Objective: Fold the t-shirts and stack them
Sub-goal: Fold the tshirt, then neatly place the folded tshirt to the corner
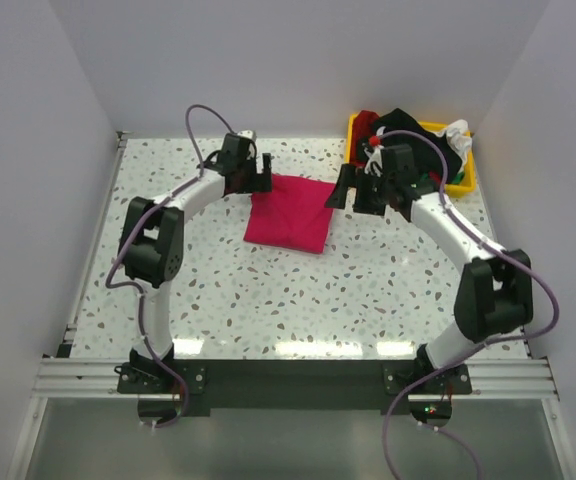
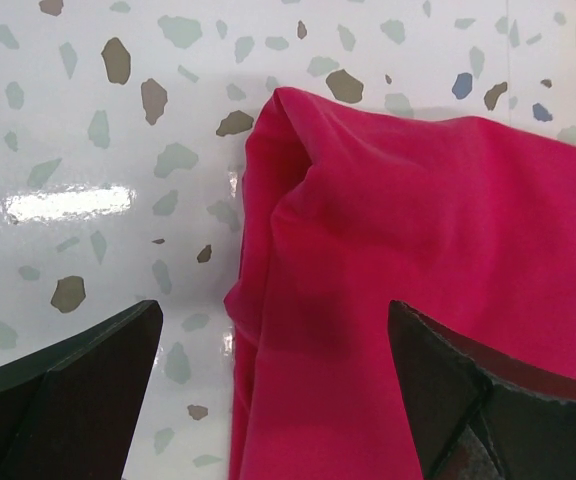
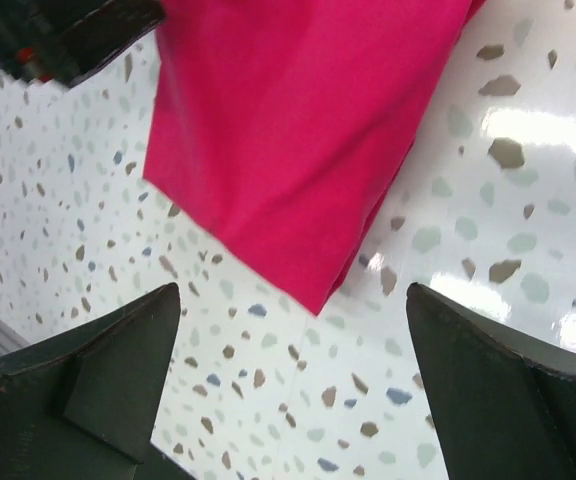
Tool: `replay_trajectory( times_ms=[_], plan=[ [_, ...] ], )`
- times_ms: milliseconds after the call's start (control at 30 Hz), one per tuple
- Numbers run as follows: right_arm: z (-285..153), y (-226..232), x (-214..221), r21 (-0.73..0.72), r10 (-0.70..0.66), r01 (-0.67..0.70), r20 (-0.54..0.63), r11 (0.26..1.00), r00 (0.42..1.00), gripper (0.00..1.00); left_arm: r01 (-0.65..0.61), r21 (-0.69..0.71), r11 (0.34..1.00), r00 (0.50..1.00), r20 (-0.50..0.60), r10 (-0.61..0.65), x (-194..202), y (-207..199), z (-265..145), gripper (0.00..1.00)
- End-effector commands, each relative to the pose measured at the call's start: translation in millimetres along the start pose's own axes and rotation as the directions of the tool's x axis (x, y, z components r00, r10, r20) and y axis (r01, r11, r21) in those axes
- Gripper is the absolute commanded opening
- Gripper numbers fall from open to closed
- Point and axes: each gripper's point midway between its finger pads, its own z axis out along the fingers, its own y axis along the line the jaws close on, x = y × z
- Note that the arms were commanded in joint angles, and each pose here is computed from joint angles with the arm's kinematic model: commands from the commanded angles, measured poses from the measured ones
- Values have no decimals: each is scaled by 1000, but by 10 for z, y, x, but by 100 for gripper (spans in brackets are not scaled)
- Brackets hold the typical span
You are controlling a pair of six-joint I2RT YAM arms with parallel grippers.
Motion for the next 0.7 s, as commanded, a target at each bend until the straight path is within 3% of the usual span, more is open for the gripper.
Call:
replay_trajectory(
  times_ms=[0, 333, 433, 533, 567, 667],
  plan=[
    [-283, 158, 16, -34, -37, 40, 84, 999, 996, 99, -73, 15, 997, 997, -15, 73, 54, 29, 162, 100],
    [-782, -157, 344, 148, -39, 20, 130, 989, 991, 99, -93, 60, 994, 988, -120, 99, 507, -67, 406, 78],
    [-839, -255, 392, 193, -35, 6, 143, 981, 989, 99, -115, 87, 990, 982, -139, 126, 630, -197, 420, 66],
    [-879, -327, 407, 226, -46, 9, 157, 974, 987, 99, -147, 69, 987, 977, -145, 156, 661, -250, 438, 42],
    [-894, -350, 407, 240, -50, 10, 160, 971, 986, 99, -157, 46, 987, 976, -148, 162, 662, -215, 450, 23],
    [-946, -411, 406, 276, -62, 16, 157, 961, 986, 99, -182, -79, 980, 977, -131, 171, 509, 7, 457, 0]
  ],
)
